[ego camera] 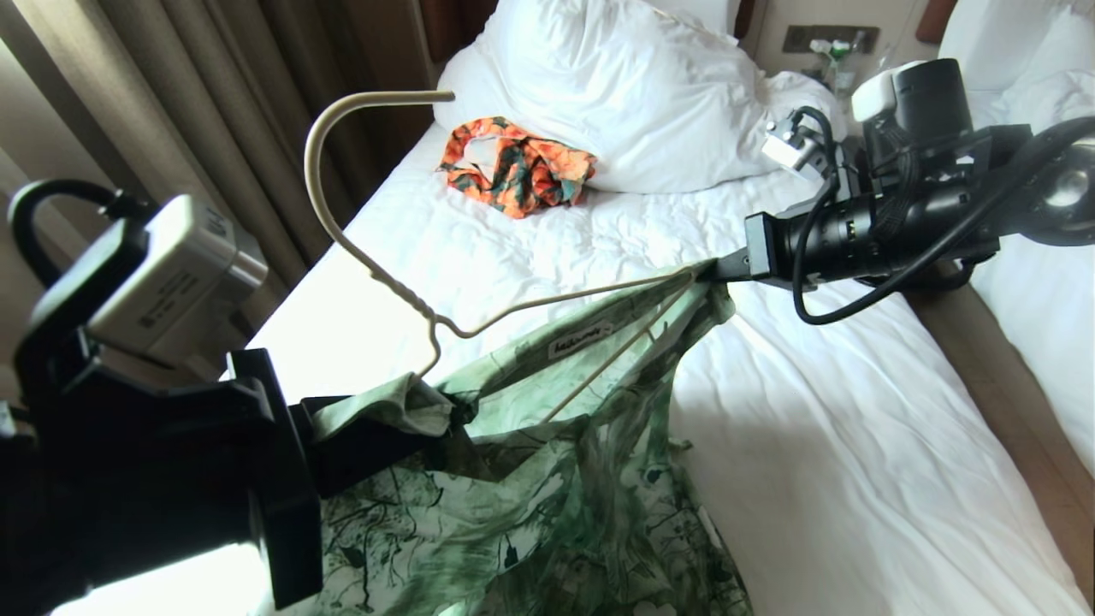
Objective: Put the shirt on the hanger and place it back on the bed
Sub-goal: Hook the other side of the shirt onto the hanger
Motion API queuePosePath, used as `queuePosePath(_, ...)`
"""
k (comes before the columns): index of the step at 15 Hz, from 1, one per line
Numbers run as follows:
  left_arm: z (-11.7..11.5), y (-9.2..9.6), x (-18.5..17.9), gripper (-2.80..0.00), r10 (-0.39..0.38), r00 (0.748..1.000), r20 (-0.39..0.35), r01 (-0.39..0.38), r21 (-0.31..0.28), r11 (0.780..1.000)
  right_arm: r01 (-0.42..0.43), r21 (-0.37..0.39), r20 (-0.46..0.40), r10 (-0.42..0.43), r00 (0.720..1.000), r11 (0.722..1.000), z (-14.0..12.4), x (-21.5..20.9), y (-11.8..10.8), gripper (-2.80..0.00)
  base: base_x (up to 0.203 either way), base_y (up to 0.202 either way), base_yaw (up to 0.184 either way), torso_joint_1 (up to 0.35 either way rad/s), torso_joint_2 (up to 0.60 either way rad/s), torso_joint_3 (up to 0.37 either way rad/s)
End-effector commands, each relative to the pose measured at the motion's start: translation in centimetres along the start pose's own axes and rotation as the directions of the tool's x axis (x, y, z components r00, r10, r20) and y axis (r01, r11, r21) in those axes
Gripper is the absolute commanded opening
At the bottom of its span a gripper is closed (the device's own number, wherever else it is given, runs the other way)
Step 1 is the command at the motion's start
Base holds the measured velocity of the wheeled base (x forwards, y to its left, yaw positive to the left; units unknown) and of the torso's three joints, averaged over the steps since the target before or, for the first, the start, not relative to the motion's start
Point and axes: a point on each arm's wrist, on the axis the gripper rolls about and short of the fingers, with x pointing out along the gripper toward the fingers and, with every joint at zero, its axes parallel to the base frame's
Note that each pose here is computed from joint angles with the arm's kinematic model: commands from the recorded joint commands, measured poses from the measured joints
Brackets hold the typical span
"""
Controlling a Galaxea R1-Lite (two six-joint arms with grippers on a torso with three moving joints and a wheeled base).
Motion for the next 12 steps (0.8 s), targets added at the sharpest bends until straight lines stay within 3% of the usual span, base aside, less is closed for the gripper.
queuePosePath(1, -0.08, 0.05, 0.03, -2.80, 0.025, 1.000, -0.006, -0.025, 0.006, 1.000, -0.007, 0.007, -0.004, 0.007, 1.000, 1.000, 0.07, -0.07, -0.25, -2.80, 0.000, 0.000, 0.000, 0.000, 0.00, 0.000)
queuePosePath(4, -0.39, 0.11, 0.09, -2.80, 0.055, 0.998, -0.015, -0.054, 0.084, 0.995, -0.018, 0.012, -0.007, 0.018, 1.000, 1.000, 0.15, -0.33, -0.49, -2.80, 0.000, 0.000, 0.000, 0.000, 0.00, 0.000)
queuePosePath(9, -0.64, 0.17, 0.33, -2.80, 0.083, 0.997, 0.007, -0.083, 0.144, 0.986, -0.009, 0.025, -0.023, 0.010, 1.000, 1.000, 0.05, -0.72, -0.55, -2.80, 0.000, 0.000, 0.000, 0.000, 0.00, 0.000)
queuePosePath(12, -0.60, 0.23, 0.43, -2.80, 0.098, 0.995, 0.015, -0.099, 0.151, 0.984, -0.007, 0.036, -0.046, 0.009, 0.999, 0.999, -0.19, -0.81, -0.42, -2.80, 0.000, 0.000, 0.000, 0.000, 0.00, 0.000)
